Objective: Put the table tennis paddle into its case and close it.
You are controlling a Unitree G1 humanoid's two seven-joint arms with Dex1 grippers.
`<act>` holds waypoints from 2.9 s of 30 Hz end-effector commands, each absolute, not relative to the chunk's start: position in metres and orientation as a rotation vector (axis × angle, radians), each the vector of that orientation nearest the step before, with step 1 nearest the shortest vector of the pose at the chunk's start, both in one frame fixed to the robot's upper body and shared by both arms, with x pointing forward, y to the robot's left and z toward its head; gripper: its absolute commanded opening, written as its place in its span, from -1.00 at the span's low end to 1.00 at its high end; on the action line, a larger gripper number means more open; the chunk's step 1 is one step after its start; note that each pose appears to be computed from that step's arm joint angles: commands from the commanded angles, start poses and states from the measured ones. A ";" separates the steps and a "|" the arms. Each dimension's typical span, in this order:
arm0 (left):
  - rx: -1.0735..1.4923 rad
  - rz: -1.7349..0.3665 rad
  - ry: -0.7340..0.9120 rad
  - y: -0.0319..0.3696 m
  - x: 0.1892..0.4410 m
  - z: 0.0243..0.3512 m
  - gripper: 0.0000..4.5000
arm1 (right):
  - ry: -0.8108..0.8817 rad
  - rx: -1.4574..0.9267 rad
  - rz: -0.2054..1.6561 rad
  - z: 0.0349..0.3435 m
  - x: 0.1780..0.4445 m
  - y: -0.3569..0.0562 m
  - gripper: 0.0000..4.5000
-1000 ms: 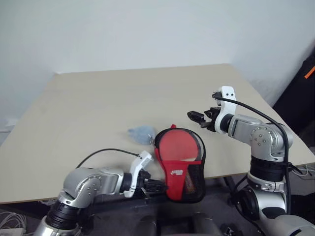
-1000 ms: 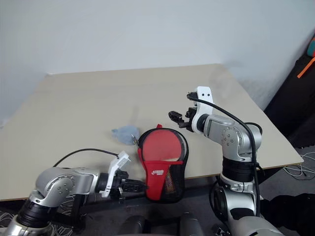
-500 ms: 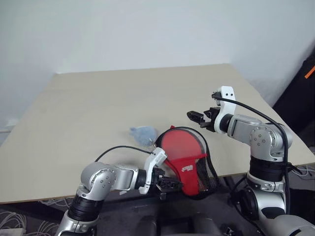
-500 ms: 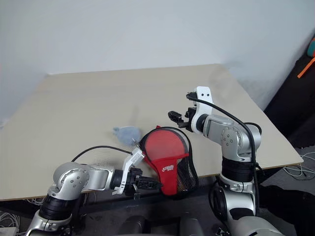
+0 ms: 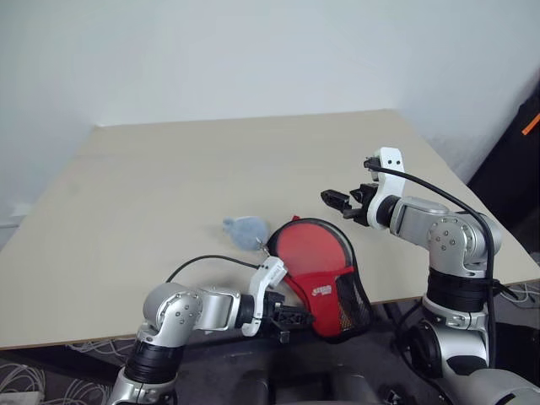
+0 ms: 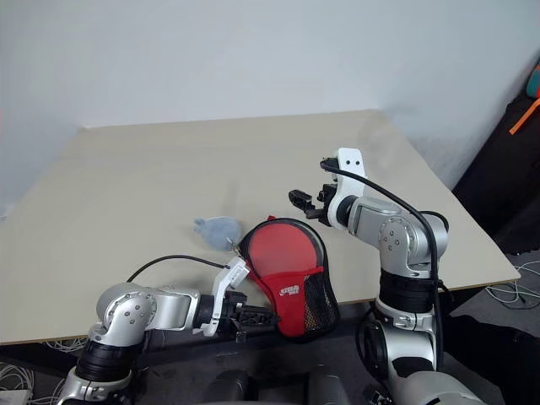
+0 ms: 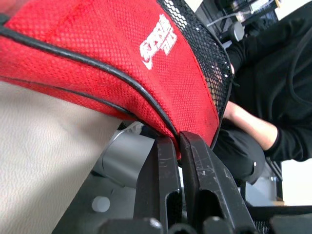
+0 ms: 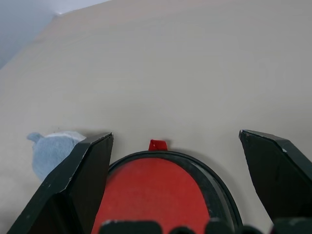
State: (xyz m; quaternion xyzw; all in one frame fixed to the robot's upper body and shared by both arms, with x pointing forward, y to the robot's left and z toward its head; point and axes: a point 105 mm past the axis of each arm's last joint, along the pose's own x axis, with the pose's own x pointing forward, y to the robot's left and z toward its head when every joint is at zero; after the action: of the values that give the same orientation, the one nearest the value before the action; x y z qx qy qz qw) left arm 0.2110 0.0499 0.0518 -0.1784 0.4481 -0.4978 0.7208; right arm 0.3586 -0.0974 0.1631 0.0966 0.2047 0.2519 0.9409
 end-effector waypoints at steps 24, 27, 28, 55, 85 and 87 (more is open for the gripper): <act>0.012 -1.148 0.865 0.124 0.205 0.097 0.82 | 0.367 0.177 0.579 0.178 0.357 -0.088 1.00; 0.306 -1.244 0.718 0.132 0.211 0.100 0.82 | 0.364 0.168 0.585 0.179 0.360 -0.089 1.00; 0.390 -1.281 0.664 0.132 0.213 0.101 0.82 | 0.363 0.165 0.587 0.180 0.361 -0.090 1.00; 0.198 -1.270 0.279 0.037 0.255 0.067 0.82 | 0.315 -0.055 0.970 0.200 0.396 0.003 1.00; 0.145 -1.078 0.179 0.035 0.279 0.063 -0.99 | 0.353 -0.233 1.238 0.183 0.387 0.071 1.00; 0.148 -1.074 0.183 0.034 0.281 0.061 -0.99 | 0.359 -0.232 1.239 0.182 0.387 0.071 1.00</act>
State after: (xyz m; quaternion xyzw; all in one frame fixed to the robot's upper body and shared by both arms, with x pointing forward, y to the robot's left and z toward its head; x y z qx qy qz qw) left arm 0.2758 0.0347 0.0485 0.0670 0.1115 -0.5138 0.8480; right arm 0.3862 0.0649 0.1614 -0.1028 0.1992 0.5680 0.7919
